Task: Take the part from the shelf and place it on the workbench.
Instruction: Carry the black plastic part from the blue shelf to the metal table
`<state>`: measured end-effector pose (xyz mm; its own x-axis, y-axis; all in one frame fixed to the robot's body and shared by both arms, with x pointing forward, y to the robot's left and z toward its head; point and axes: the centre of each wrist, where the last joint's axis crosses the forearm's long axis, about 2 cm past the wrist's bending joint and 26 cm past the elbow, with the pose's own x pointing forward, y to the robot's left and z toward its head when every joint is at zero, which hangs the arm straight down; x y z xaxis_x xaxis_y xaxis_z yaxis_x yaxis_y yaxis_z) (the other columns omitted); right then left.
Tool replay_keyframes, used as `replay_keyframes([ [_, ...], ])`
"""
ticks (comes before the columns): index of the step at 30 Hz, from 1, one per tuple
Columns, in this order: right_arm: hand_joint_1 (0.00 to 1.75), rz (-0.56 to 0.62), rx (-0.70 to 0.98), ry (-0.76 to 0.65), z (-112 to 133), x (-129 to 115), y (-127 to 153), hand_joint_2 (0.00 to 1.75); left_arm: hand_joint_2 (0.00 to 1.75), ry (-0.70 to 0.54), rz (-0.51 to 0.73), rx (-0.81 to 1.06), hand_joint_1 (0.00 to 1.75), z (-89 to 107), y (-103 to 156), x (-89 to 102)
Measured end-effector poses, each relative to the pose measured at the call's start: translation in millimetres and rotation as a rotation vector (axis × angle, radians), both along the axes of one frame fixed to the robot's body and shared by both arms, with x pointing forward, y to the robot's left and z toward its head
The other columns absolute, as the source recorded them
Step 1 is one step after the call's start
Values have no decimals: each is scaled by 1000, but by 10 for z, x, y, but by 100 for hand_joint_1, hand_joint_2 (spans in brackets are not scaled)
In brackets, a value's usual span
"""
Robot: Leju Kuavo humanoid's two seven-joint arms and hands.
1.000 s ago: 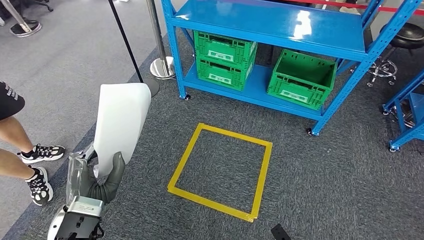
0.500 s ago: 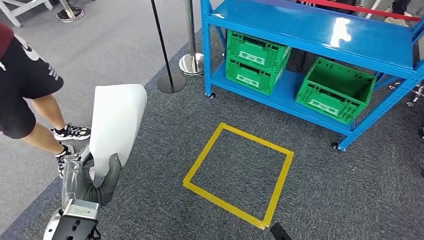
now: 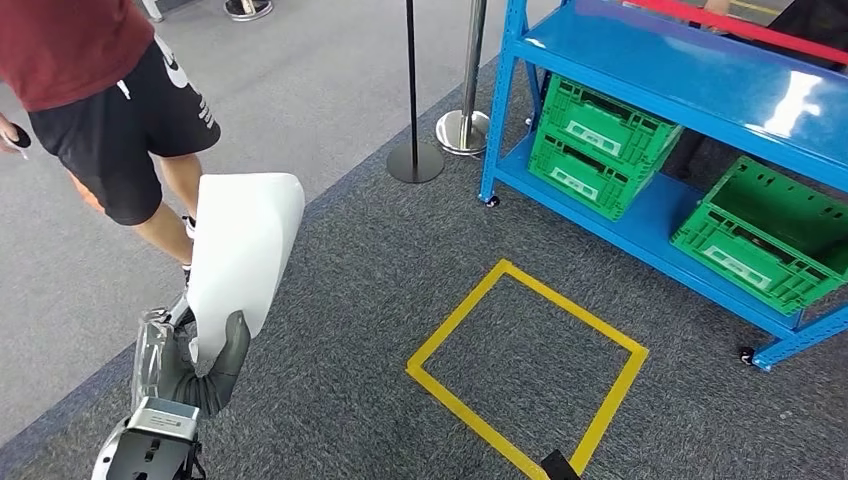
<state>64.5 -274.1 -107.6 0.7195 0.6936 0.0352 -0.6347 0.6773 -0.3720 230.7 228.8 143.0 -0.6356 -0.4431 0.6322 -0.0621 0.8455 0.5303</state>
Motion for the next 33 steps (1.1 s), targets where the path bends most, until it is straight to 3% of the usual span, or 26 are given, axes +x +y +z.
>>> replay_keyframes([
  [11, 0, -11, 10, -6, -2, -20, 17, 0, 175, 221, -251, -387, 175, -130, 99, 30],
  [19, 0, 1, 14, -21, 10, 53, 36, 0, 175, 315, -669, -952, 175, -333, 122, -20],
  [26, 0, 11, -1, 2, 3, 30, -24, 0, 175, 389, -749, -1171, 175, -616, -95, -62],
  [33, 0, 13, 9, -22, 14, 96, -46, 0, 175, 395, -711, -1217, 175, -703, -98, -98],
])
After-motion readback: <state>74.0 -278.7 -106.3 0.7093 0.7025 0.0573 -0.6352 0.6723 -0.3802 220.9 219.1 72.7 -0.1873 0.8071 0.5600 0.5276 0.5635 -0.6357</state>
